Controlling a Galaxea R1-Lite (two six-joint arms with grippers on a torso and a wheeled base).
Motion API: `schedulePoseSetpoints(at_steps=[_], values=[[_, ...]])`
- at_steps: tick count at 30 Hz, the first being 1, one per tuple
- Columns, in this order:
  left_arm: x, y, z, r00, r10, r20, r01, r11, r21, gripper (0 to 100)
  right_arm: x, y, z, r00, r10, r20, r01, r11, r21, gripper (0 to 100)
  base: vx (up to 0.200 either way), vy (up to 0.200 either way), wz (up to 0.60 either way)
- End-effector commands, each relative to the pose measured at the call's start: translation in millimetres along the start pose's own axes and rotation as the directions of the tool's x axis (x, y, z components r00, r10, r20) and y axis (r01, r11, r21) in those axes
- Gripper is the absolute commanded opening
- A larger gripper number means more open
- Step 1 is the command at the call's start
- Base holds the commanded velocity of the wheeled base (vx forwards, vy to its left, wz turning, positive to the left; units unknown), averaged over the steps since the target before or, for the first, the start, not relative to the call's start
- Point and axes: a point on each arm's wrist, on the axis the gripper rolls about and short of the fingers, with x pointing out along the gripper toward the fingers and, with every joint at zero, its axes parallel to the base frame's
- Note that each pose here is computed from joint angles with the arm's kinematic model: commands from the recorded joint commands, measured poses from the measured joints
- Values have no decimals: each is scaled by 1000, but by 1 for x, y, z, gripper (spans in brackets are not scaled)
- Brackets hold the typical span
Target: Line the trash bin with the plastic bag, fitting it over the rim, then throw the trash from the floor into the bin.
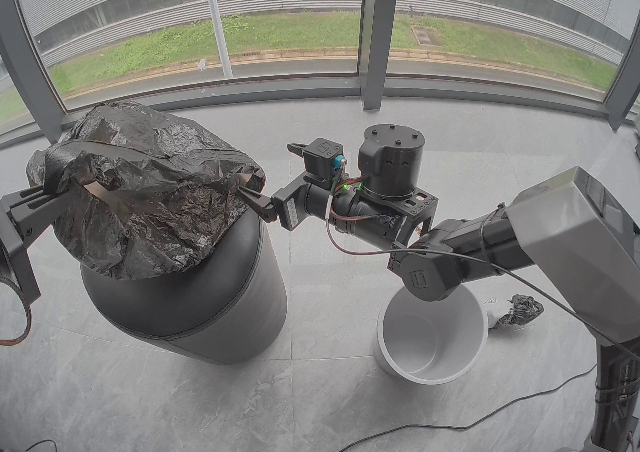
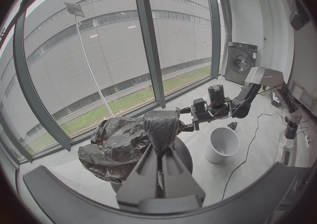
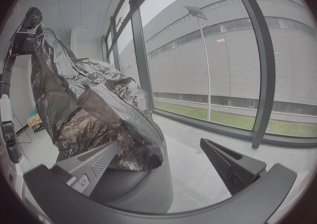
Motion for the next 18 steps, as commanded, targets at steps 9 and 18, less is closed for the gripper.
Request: schedulePoseSetpoints(at_steps=[9, 18], values=[[0, 0, 5, 998, -20, 58, 19, 1000, 23, 0, 28, 0, -29, 998, 41, 46, -41, 999, -9, 100, 0, 0, 0], [0, -2, 0, 999, -29, 47, 28, 999, 26, 0, 29, -15, -27, 995, 15, 96, -14, 1000, -10, 0, 0, 0, 0]])
